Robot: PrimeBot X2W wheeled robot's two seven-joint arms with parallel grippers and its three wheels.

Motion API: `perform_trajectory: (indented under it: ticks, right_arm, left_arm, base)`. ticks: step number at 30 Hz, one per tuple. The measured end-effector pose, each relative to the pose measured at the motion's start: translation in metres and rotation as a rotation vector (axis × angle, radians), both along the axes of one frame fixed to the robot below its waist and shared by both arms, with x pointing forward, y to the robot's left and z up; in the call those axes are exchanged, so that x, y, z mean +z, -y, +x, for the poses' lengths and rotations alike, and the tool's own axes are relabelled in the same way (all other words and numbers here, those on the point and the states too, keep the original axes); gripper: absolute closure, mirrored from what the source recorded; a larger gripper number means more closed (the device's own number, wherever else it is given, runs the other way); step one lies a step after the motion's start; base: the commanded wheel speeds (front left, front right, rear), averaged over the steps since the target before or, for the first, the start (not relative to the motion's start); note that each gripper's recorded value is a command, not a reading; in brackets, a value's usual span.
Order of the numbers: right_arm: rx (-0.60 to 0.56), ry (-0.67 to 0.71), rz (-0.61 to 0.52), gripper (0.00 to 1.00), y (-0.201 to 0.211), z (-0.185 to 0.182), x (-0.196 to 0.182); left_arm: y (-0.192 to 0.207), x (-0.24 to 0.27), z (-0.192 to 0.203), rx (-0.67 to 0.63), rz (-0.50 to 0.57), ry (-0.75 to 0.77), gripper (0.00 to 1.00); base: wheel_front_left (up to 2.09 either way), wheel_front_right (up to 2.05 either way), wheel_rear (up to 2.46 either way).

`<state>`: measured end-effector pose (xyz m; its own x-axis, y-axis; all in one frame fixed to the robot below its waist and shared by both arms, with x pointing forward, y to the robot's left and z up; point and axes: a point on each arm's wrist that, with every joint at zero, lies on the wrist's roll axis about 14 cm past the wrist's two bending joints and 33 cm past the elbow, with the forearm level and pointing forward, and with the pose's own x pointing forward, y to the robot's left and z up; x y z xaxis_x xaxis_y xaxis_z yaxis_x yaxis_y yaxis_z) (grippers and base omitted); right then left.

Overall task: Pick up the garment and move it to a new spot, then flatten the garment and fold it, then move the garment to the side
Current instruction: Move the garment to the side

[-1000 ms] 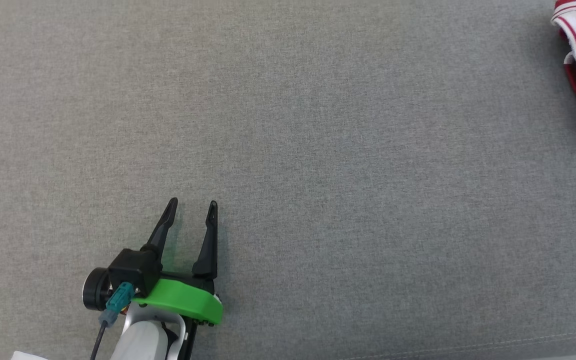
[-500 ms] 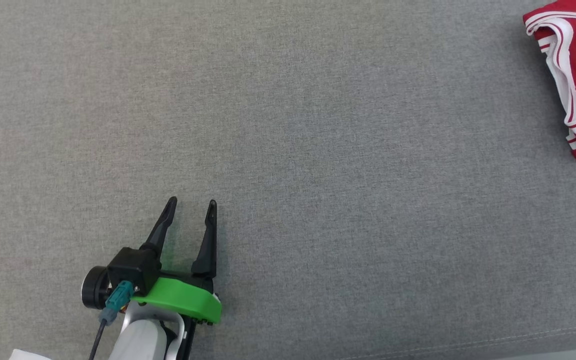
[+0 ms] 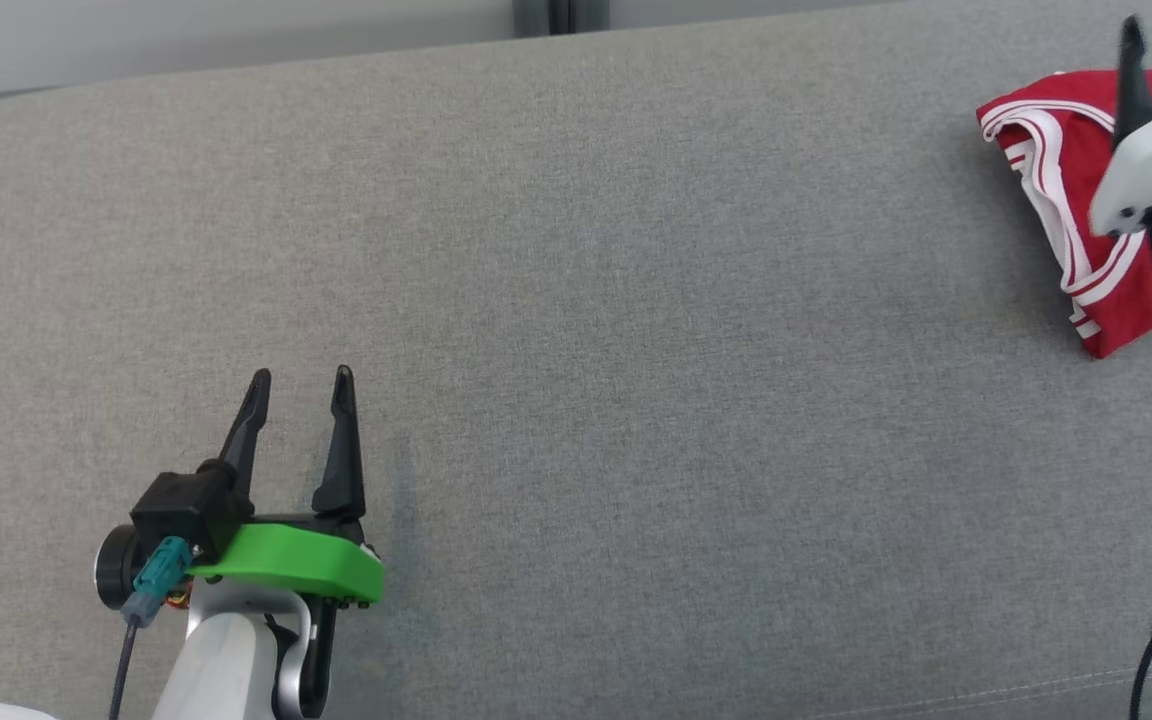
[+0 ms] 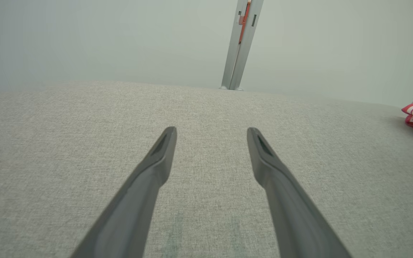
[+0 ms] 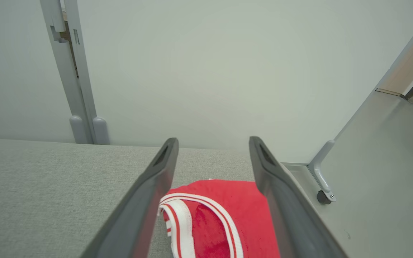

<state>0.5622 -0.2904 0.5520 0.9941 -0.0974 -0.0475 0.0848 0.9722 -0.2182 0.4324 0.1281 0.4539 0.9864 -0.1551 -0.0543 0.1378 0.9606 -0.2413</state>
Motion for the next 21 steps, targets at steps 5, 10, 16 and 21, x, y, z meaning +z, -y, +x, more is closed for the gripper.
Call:
perform_trajectory:
  ticks: [5,10,16,21]
  right_arm:
    - [0.103,0.036,0.072,0.0,-0.053,-0.018,0.0]
    - [0.162,0.077,0.135,0.0,-0.086,-0.043,0.002]
    - [0.199,0.149,0.205,0.0,-0.111,-0.082,0.004]
    - [0.224,0.198,0.222,0.0,-0.125,-0.115,0.003]
  left_arm:
    - [-0.015,0.026,-0.001,0.054,-0.004,0.064,0.0]
    - [-0.024,0.034,-0.016,0.091,-0.019,0.076,0.0]
    - [-0.037,0.033,-0.038,0.142,-0.045,0.066,0.0]
    - [-0.043,0.032,-0.052,0.166,-0.049,0.06,0.0]
  base:
    - [0.0,0.0,0.0]
    - [0.0,0.0,0.0]
    - [0.0,0.0,0.0]
    - [0.0,0.0,0.0]
